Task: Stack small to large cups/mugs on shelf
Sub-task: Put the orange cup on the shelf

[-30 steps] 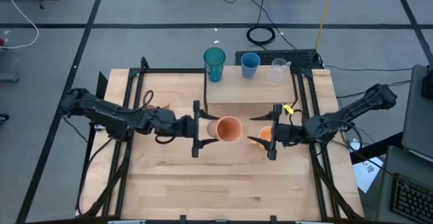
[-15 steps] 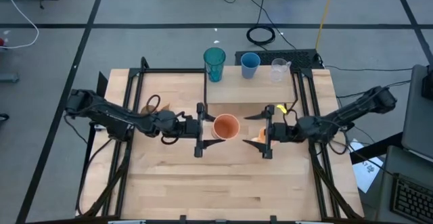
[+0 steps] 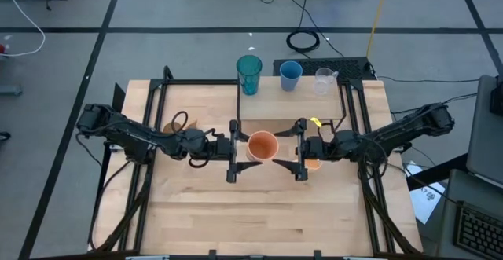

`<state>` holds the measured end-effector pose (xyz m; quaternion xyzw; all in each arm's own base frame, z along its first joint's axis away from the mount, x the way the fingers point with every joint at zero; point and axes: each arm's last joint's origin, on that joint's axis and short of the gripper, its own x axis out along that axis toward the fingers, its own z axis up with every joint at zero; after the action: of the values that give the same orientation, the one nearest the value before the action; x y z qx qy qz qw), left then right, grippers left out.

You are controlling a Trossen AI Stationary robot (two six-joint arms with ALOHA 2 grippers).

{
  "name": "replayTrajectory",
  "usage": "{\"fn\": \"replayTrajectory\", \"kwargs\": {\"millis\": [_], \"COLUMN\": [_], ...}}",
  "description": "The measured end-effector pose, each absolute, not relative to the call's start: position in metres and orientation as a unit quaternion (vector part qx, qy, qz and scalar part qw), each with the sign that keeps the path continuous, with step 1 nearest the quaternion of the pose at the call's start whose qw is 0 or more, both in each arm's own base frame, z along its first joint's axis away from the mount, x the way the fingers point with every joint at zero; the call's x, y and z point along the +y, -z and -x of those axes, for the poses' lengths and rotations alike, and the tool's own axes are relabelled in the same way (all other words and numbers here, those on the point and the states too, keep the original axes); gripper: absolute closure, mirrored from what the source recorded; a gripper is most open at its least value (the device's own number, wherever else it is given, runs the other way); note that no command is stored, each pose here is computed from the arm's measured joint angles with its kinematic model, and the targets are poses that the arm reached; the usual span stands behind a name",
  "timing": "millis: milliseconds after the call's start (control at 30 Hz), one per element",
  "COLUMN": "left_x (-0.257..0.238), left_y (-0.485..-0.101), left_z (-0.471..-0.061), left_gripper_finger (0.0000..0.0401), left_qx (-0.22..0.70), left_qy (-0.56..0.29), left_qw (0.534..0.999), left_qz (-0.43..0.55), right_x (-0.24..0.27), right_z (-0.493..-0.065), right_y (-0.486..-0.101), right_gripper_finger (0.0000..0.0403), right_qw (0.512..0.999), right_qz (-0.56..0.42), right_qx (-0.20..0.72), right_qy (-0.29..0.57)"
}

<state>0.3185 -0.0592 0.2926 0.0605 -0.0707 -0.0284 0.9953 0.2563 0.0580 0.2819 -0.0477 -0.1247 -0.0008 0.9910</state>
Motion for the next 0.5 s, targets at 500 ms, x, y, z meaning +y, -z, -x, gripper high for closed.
{"fn": "replayTrajectory", "kwargs": {"millis": [500], "left_x": [-0.058], "left_y": [-0.286], "left_z": [-0.325], "left_gripper_finger": [0.0117], "left_qx": [-0.075], "left_qy": [0.041], "left_qw": [0.995], "left_qz": [-0.056], "right_x": [0.069], "right_z": [-0.298], "right_y": [-0.295], "right_gripper_finger": [0.0056], "right_qw": [0.99], "right_qz": [0.062], "right_qx": [-0.122], "right_qy": [-0.021]}}
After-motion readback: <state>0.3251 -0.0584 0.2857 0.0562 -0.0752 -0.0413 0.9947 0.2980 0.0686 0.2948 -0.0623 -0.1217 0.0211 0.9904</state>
